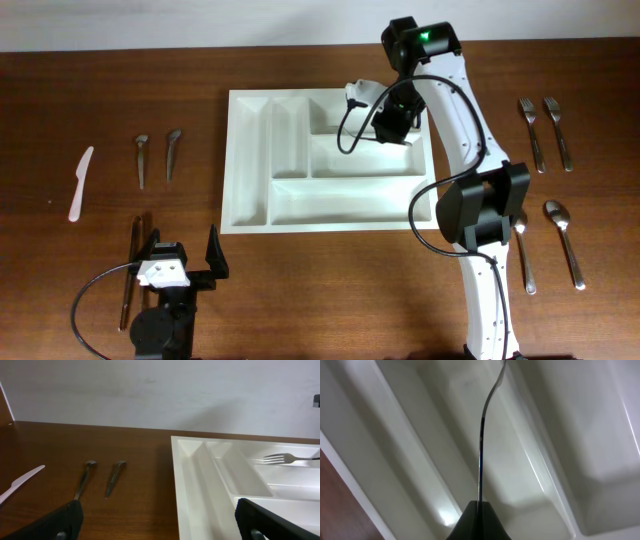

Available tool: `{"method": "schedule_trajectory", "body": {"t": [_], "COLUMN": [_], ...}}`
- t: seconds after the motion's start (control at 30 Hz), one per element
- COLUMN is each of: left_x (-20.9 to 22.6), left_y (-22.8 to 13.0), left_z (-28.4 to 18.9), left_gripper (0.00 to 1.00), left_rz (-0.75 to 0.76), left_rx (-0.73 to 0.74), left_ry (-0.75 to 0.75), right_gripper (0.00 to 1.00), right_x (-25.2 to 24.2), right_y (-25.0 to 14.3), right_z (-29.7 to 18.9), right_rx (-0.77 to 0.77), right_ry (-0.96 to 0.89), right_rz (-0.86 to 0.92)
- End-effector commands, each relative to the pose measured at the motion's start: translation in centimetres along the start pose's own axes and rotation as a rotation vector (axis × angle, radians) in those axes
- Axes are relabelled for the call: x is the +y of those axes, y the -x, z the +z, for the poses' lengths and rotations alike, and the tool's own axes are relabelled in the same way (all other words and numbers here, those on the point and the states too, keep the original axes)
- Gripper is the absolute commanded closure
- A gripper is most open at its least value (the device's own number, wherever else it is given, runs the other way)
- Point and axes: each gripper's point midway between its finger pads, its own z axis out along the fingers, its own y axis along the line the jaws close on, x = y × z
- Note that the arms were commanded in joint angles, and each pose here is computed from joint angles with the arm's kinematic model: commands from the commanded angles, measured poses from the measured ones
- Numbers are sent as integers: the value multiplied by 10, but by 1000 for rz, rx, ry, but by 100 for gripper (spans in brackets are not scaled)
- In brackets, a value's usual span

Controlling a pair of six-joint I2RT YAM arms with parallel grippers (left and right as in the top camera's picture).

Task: Pack container
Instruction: 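Lower the fork into the long middle compartment and open the right gripper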

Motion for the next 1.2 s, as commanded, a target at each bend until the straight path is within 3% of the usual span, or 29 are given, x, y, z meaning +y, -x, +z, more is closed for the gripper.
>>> {"method": "schedule_trajectory", "body": {"t": [0.0, 0.4, 1.17], "left_x": [0, 0, 0], "left_y": [-1, -1, -1], "left_z": [0, 0, 0], "left_gripper": [1, 1, 1], "left_rz": [8, 8, 8], "left_rx": [0, 0, 0], "left_ry": [-3, -3, -3], "right_gripper": [96, 96, 96], "right_x": [13, 30, 14], "right_y": [10, 4, -16], "right_z": [1, 3, 30], "right_rx": [-35, -27, 11], "right_ry": [41, 127, 136], "right_rz": [-51, -100, -97]}}
